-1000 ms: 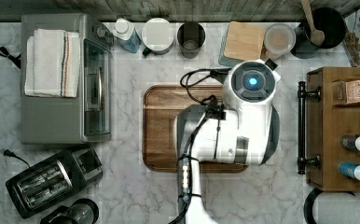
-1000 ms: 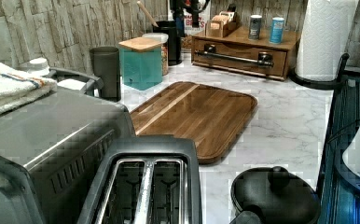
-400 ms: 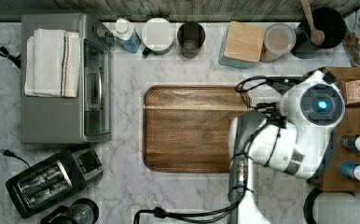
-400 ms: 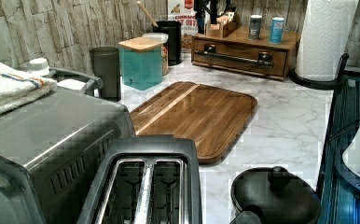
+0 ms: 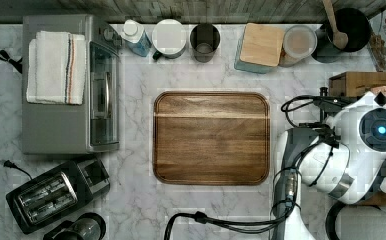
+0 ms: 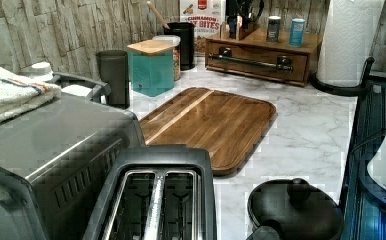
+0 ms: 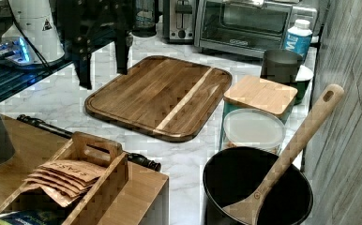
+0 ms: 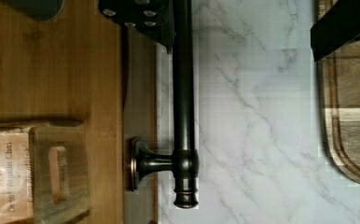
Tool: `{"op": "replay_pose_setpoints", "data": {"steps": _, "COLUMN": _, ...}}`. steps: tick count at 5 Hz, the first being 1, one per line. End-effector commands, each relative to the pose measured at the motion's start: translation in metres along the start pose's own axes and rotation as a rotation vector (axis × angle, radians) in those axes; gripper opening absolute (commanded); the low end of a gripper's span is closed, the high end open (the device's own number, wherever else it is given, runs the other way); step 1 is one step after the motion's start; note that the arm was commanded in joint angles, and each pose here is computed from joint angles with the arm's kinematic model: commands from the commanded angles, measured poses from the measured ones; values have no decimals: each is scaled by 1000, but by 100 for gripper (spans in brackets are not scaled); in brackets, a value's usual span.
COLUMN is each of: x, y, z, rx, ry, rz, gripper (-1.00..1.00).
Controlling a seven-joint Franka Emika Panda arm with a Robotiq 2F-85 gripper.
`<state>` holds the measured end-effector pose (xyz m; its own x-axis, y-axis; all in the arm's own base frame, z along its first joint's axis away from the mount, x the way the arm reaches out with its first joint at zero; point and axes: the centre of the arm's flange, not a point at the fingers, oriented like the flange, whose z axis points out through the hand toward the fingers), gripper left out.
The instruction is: Open the drawer.
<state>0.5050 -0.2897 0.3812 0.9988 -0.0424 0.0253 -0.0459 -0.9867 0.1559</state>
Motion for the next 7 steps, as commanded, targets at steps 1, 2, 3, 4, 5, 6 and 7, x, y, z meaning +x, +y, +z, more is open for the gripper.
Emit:
{"op": "replay_pose_setpoints", "data": {"steps": 1, "x": 3, "y": 7, "z": 34, "rx": 17, "ry": 25, "rz": -86, "gripper": 100}}
{"op": "replay_pose_setpoints", "data": {"steps": 2, "x": 3, "y": 4, "z": 50, "rx": -3, "ry": 17, "rz": -92, "gripper": 100}}
{"op": "replay_pose_setpoints", "data": {"steps": 3, "x": 2, "y": 12, "z": 64, "rx": -6, "ry": 25, "rz": -96, "gripper": 100}}
{"op": "replay_pose_setpoints", "data": {"steps": 4, "x": -1, "y": 27, "z": 70, "rx": -26, "ry": 19, "rz": -84, "gripper": 100}}
{"op": "replay_pose_setpoints", "data": {"steps": 5, "x": -3, "y": 30, "z": 83, "rx": -36, "ry": 1, "rz": -58, "gripper": 100}}
{"op": "replay_pose_setpoints", "data": {"steps": 6, "x": -9, "y": 28, "z": 97, "rx": -45, "ry": 38, "rz": -39, "gripper": 100}}
{"op": "replay_pose_setpoints", "data": {"steps": 7, "x": -12, "y": 30, "z": 106, "rx": -42, "ry": 47, "rz": -42, "gripper": 100}}
